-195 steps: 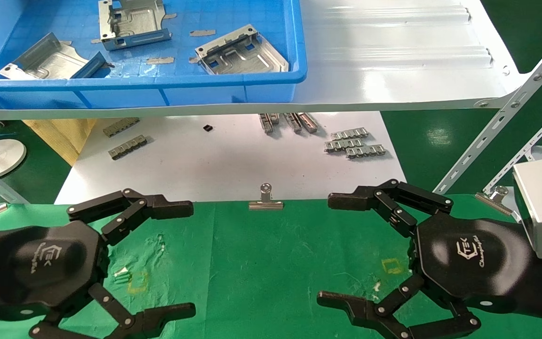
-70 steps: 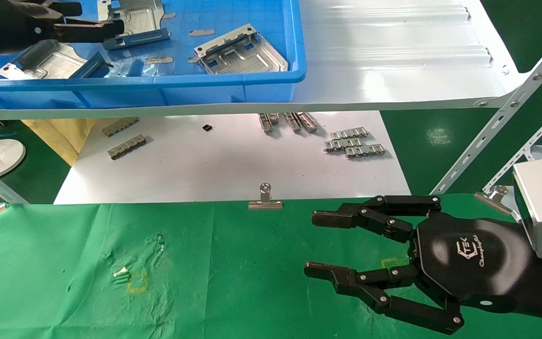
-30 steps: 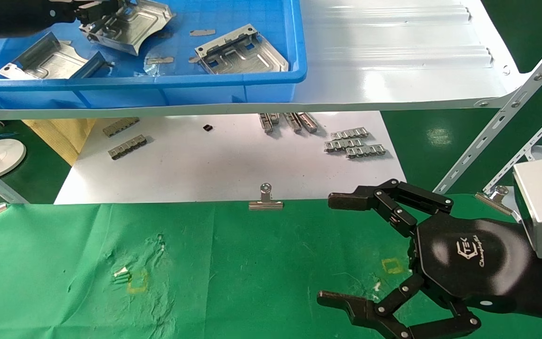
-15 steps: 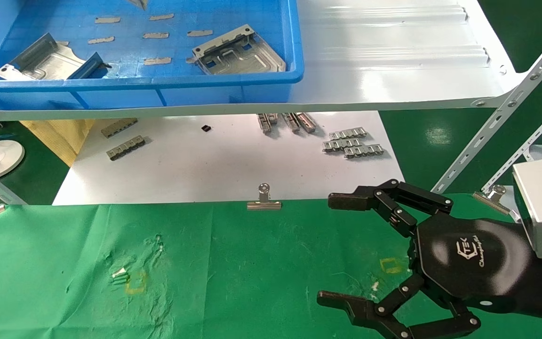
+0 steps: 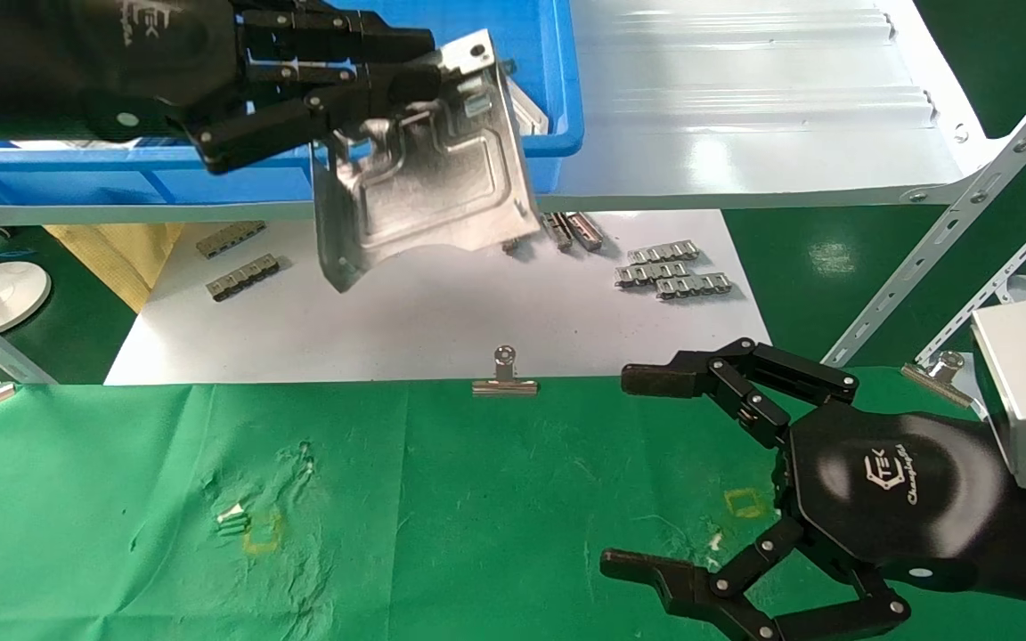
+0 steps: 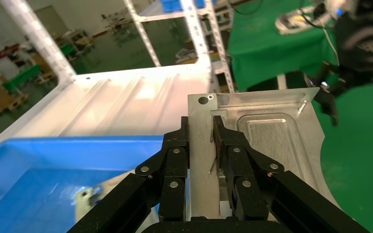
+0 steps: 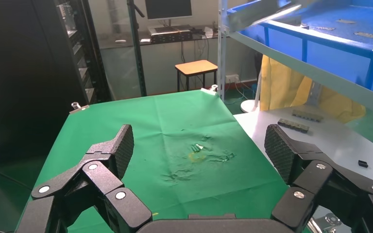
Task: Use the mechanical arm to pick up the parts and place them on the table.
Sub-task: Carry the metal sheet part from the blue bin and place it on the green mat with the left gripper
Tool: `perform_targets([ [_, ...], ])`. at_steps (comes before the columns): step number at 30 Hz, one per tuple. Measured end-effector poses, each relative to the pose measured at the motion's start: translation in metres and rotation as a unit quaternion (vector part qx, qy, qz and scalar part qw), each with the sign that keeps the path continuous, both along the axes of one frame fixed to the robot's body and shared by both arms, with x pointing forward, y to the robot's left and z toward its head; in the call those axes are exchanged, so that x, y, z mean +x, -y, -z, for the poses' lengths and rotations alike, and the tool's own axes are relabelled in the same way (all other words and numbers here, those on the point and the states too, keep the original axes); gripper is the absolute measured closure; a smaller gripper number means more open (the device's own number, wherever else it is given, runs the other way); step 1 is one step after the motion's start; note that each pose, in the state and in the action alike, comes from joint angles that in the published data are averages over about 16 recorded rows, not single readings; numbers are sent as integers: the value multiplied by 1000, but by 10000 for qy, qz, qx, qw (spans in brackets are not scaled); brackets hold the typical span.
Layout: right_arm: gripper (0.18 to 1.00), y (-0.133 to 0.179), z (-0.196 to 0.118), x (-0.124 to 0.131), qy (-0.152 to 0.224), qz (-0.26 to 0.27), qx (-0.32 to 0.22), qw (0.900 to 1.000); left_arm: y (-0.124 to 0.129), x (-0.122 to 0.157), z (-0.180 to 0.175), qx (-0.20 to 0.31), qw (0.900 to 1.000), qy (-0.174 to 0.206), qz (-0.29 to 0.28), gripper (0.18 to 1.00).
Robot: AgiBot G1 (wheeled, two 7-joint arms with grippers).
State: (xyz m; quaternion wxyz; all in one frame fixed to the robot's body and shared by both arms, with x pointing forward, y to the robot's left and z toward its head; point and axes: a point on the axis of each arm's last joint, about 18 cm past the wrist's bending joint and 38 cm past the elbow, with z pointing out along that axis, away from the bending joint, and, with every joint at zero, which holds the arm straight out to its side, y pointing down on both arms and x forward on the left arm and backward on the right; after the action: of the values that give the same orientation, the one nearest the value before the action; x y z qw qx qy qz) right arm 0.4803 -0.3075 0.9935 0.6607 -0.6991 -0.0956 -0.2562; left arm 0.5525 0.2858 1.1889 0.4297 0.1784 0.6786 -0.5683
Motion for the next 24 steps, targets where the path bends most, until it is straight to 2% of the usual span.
perform_targets([
  [6,179,0,0,0,0,0,0,10000,4,-20,33,775,9968,144,130,912],
  [11,179,0,0,0,0,0,0,10000,3,-24,72,1578,9875,-4,27,912],
  [18,179,0,0,0,0,0,0,10000,-20,-1,125,2467,9670,-393,-507,912],
  [24,179,0,0,0,0,0,0,10000,-45,28,165,2812,9525,-692,-943,912],
])
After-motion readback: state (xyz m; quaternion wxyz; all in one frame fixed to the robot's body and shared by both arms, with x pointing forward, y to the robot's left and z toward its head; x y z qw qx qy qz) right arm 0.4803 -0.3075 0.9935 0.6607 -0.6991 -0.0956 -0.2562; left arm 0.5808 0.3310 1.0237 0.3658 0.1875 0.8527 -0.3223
